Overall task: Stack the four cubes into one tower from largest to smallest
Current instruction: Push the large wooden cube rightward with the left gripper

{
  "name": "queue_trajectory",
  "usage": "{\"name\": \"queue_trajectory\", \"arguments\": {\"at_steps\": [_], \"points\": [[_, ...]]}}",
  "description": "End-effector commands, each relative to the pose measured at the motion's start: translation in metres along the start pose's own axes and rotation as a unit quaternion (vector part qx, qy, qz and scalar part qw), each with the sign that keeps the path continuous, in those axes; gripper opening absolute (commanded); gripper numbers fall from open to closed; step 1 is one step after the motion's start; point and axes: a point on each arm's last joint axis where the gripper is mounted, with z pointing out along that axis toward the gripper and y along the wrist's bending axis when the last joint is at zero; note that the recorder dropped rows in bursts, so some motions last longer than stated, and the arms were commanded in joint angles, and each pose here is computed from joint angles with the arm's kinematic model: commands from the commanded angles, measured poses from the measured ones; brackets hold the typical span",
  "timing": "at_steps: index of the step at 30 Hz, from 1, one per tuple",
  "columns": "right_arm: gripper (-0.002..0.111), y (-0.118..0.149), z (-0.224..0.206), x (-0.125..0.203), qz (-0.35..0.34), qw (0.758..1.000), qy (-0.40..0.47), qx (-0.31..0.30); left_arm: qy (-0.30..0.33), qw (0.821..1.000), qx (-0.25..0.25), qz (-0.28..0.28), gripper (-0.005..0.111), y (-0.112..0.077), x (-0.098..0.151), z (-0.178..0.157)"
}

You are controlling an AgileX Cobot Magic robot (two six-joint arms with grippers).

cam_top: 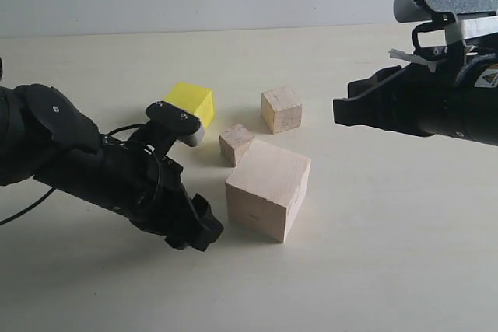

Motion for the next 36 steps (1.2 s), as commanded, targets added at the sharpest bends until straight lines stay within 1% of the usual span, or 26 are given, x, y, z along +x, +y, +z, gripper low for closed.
{"name": "queue_trajectory", "arguments": {"at_steps": [1,4,6,9,14,21,28,36], "points": [[0.018,0.001,0.0,-0.001,-0.01,1.0,0.0,-0.001,-0.02,1.0,0.006,0.024,0.057,-0.003,-0.009,0.005],[0.018,0.001,0.0,-0.001,-0.01,1.0,0.0,-0.001,-0.027,0.998,0.012,0.058,0.057,-0.01,-0.018,0.011],[0.018,0.001,0.0,-0.001,-0.01,1.0,0.0,-0.001,-0.032,0.997,0.016,0.067,0.057,-0.015,-0.025,0.014],[0.018,0.001,0.0,-0.001,-0.01,1.0,0.0,-0.001,-0.046,0.996,0.007,0.072,0.057,-0.017,-0.036,0.019],[0.018,0.001,0.0,0.0,-0.01,1.0,0.003,-0.002,-0.07,0.995,-0.026,0.059,0.057,-0.01,-0.05,0.023],[0.018,0.001,0.0,0.0,-0.01,1.0,0.003,-0.002,-0.088,0.996,-0.015,0.022,0.057,-0.01,-0.064,0.029],[0.018,0.001,0.0,0.0,-0.01,1.0,0.003,-0.002,-0.113,0.993,-0.007,-0.02,0.057,-0.013,-0.074,0.027],[0.018,0.001,0.0,0.0,-0.01,1.0,0.003,-0.002,-0.113,0.993,-0.002,-0.028,0.057,-0.016,-0.074,0.032]]}}
